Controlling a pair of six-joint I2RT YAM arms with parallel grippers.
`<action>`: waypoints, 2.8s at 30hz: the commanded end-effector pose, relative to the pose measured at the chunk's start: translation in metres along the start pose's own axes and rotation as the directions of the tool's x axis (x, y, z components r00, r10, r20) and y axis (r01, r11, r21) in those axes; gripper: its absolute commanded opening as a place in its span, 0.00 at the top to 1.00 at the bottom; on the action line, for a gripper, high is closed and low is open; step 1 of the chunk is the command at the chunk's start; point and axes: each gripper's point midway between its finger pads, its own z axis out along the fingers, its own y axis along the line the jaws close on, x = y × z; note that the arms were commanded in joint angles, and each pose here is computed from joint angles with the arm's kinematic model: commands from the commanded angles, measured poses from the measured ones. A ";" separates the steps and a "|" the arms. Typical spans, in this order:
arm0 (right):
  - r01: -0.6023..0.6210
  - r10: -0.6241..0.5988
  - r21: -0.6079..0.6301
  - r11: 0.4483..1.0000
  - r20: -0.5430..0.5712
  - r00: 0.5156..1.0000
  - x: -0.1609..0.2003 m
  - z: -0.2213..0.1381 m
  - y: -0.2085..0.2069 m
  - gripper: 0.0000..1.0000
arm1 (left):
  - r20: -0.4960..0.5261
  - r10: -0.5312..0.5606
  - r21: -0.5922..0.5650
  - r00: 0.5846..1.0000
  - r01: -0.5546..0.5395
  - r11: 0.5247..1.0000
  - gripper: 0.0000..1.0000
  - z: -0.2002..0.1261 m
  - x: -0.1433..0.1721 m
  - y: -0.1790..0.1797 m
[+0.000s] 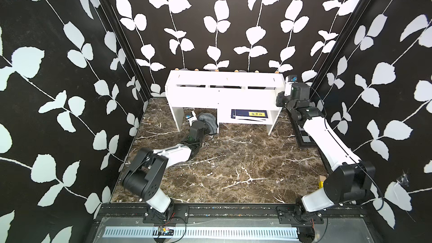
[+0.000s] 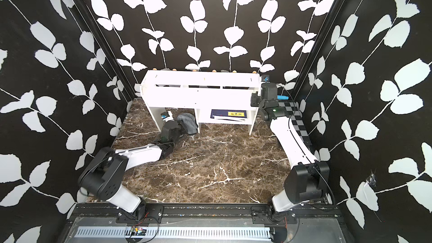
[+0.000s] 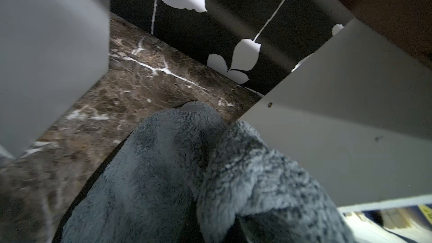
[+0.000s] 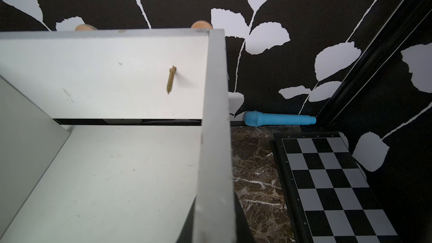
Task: Wipe the bookshelf clean with a cloth
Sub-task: Wipe the dust from the shelf.
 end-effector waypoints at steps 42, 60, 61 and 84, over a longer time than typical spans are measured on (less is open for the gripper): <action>-0.202 0.182 -0.109 0.973 -0.170 0.969 0.051 0.006 0.013 1.00 | -0.091 -0.225 0.550 0.970 0.237 0.801 1.00 0.026 0.045 -0.090; -0.217 0.194 -0.124 0.968 -0.169 0.966 0.049 0.006 0.016 1.00 | 0.076 -0.114 0.668 0.991 0.035 0.743 1.00 -0.009 0.009 -0.146; -0.217 0.195 -0.124 0.968 -0.172 0.966 0.050 0.006 0.017 1.00 | 0.087 -0.114 0.668 0.990 0.027 0.744 1.00 -0.011 0.005 -0.147; -0.211 0.176 -0.149 0.966 -0.215 0.961 0.063 0.006 0.034 1.00 | 0.028 0.150 0.637 0.988 -0.133 0.759 1.00 -0.010 0.071 -0.135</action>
